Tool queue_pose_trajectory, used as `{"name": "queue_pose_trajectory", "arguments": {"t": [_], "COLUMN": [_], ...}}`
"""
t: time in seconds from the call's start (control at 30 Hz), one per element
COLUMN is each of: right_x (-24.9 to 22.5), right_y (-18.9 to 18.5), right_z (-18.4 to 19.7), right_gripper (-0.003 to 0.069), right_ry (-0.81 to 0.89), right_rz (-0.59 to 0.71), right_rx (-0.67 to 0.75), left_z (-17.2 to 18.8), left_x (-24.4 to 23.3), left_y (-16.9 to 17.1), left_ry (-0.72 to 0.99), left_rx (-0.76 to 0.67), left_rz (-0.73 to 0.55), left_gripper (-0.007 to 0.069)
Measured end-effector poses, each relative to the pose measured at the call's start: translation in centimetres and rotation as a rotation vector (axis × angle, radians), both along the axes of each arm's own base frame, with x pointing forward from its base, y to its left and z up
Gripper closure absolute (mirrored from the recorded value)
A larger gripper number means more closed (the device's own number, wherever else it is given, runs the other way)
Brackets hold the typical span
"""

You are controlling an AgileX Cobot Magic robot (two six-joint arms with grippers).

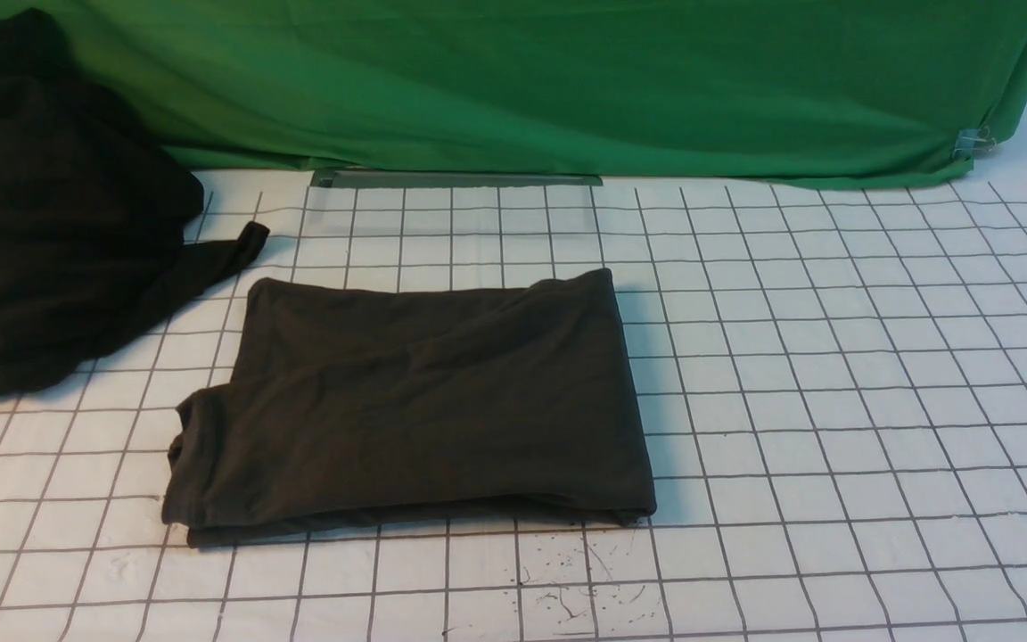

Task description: Fold a long-sleeved shirt over a white checkered tablecloth.

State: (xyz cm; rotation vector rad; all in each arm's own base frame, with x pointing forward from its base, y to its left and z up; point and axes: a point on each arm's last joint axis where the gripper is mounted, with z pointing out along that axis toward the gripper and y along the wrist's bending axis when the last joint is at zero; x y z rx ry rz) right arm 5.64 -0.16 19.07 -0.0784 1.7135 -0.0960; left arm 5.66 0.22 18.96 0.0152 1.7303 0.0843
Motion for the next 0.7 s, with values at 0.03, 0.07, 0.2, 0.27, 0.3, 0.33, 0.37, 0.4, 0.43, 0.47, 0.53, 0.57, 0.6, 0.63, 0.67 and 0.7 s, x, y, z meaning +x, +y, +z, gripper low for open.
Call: {"name": "queue_pose_trajectory", "arguments": {"t": [0.03,0.07,0.2,0.27,0.3,0.33,0.37,0.4,0.43,0.47,0.53,0.57,0.6,0.63,0.67,0.7], "right_x": [-0.03,-0.04,-0.05,-0.05,-0.05,-0.05,-0.05,-0.05,-0.05,-0.05,-0.05,-0.05,-0.05,-0.05,-0.05,-0.05], "right_y": [-0.01,-0.02,-0.05,-0.05,-0.05,-0.05,-0.05,-0.04,-0.04,-0.04,-0.04,-0.04,-0.04,-0.04,-0.04,-0.04], "right_z": [-0.03,-0.06,-0.09,-0.09,-0.09,-0.09,-0.09,-0.09,-0.09,-0.09,-0.09,-0.09,-0.09,-0.09,-0.09,-0.09], "right_gripper": [0.0417,0.0417,0.0417,0.0417,0.0417,0.0417,0.0417,0.0417,0.0417,0.0417,0.0417,0.0417,0.0417,0.0417,0.0417,0.0417], "right_ry": [0.002,0.006,0.008,0.008,0.008,0.008,0.008,0.008,0.008,0.008,0.008,0.008,0.008,0.008,0.008,0.008], "right_rz": [-0.002,-0.005,-0.011,-0.011,-0.012,-0.012,-0.012,-0.012,-0.012,-0.012,-0.012,-0.012,-0.012,-0.012,-0.012,-0.012], "right_rx": [0.005,0.006,0.018,0.022,0.023,0.023,0.024,0.025,0.025,0.025,0.025,0.025,0.025,0.025,0.025,0.025], "left_z": [0.01,-0.02,-0.02,-0.03,-0.03,-0.03,-0.03,-0.03,-0.03,-0.03,-0.03,-0.03,-0.03,-0.03,-0.03,-0.03], "left_x": [0.0,0.0,0.0,0.0,-0.01,-0.01,-0.01,-0.01,-0.01,-0.01,-0.01,-0.01,-0.01,-0.01,-0.01,-0.01], "left_y": [0.01,0.0,0.01,0.01,0.01,0.02,0.03,0.03,0.03,0.03,0.03,0.03,0.03,0.03,0.03,0.04], "left_ry": [-0.001,0.003,0.002,0.003,0.003,0.003,0.004,0.004,0.004,0.004,0.004,0.004,0.004,0.004,0.004,0.004], "left_rx": [0.0,0.0,0.0,0.0,0.003,0.005,0.011,0.011,0.011,0.012,0.012,0.012,0.012,0.013,0.013,0.013], "left_rz": [0.001,0.001,0.002,0.002,0.002,0.002,0.002,0.002,0.002,0.002,0.002,0.002,0.002,0.003,0.003,0.003], "left_gripper": [0.0624,0.0624,0.0624,0.0624,0.0624,0.0624,0.0624,0.0624,0.0624,0.0624,0.0624,0.0624,0.0624,0.0624,0.0624,0.0624]}}
